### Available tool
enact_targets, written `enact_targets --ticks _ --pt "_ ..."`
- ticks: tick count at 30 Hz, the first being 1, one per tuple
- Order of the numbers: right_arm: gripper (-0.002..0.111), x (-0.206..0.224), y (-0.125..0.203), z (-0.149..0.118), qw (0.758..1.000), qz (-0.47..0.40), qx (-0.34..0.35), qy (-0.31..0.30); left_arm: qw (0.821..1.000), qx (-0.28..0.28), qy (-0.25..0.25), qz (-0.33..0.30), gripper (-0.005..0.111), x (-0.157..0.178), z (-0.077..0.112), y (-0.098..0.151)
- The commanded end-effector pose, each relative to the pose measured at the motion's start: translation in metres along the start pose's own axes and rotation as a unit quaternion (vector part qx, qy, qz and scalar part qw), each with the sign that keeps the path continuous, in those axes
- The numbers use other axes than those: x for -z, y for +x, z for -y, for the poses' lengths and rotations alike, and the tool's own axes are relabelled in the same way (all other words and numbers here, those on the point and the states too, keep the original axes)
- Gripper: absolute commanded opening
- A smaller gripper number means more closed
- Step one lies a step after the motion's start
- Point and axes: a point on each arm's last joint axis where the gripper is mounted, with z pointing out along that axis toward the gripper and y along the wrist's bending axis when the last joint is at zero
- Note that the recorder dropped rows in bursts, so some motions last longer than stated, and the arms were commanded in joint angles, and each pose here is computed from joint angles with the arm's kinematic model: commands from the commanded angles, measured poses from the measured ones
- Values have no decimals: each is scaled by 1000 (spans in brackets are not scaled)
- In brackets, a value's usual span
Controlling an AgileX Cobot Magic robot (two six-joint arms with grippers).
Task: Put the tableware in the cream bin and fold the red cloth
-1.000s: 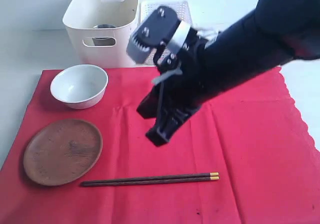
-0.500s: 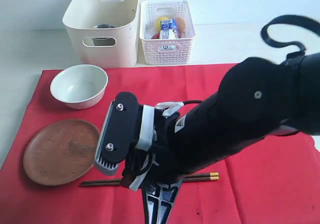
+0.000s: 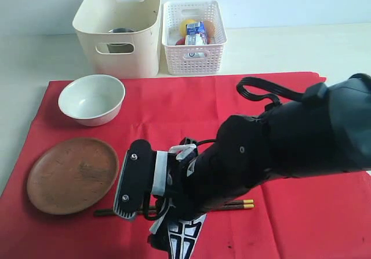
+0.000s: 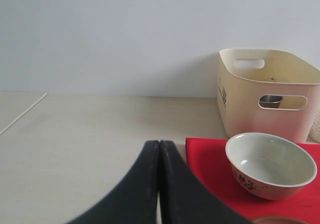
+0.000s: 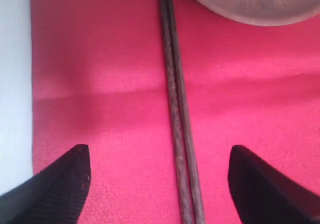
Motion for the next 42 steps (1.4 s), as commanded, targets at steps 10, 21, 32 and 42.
enact_targets --ticks 10,21,32,42 --pt "45 -28 17 8 999 -36 -8 11 1000 3 -1 3 0 0 0 -1" --pt "0 -20 14 3 999 -34 -15 -10 1000 3 -1 3 0 0 0 -1" --pt "34 -19 13 5 999 -28 -26 0 1000 3 -1 3 0 0 0 -1" --pt "34 -20 15 1 999 -40 -23 -19 1000 3 -1 3 0 0 0 -1"
